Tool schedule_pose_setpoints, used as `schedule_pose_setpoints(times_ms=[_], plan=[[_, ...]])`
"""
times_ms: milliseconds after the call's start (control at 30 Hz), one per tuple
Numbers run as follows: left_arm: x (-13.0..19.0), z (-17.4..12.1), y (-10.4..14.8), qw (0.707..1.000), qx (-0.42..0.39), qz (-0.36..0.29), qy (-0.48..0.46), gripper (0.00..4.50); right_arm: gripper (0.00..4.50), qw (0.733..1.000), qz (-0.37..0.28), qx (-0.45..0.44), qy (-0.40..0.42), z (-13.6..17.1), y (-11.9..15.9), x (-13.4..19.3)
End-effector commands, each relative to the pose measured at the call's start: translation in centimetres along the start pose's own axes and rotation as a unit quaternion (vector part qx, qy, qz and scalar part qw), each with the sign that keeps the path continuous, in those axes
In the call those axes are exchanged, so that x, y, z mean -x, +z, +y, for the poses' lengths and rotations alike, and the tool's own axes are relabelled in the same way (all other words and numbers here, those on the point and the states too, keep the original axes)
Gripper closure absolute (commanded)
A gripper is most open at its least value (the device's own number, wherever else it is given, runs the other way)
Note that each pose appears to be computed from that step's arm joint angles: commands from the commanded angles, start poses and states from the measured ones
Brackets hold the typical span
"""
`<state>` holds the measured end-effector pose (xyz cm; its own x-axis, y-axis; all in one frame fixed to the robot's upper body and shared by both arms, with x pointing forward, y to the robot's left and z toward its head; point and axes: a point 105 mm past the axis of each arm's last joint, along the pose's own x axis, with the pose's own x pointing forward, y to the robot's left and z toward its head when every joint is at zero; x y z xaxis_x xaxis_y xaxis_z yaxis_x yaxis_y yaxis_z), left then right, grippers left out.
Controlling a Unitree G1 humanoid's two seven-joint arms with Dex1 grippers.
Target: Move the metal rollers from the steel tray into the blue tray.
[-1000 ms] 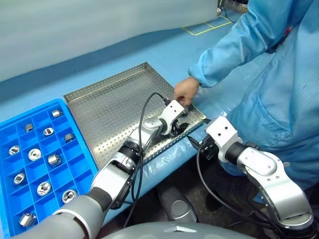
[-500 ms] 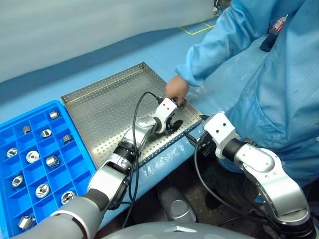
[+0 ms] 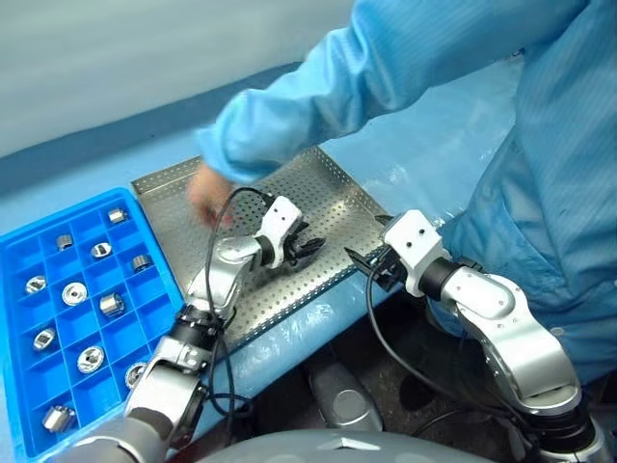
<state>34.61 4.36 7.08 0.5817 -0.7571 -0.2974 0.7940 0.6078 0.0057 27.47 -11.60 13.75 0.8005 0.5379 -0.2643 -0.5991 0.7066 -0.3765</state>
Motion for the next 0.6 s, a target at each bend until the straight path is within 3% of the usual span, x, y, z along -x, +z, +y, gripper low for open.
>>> schedule_pose_setpoints(times_ms=[33, 133, 300, 600], plan=[[1.6, -1.7, 2.4, 0.999, -0.014, -0.038, -0.036, 1.69, 0.47, 0.999, -0.029, 0.018, 0.000, -0.3, 1.4, -0.4], [3.3, -2.2, 3.7, 0.997, -0.013, -0.068, -0.046, 1.69, 0.47, 0.999, -0.037, 0.021, 0.006, -0.2, 1.8, -0.7], [5.9, 0.5, 5.0, 0.994, -0.017, -0.095, 0.048, 1.69, 0.47, 0.998, -0.052, 0.005, 0.020, 0.3, 2.2, -1.4], [11.7, 0.6, 5.6, 0.987, -0.038, -0.109, 0.108, 1.69, 0.47, 0.988, -0.088, -0.130, 0.009, -0.7, 1.2, -4.4]])
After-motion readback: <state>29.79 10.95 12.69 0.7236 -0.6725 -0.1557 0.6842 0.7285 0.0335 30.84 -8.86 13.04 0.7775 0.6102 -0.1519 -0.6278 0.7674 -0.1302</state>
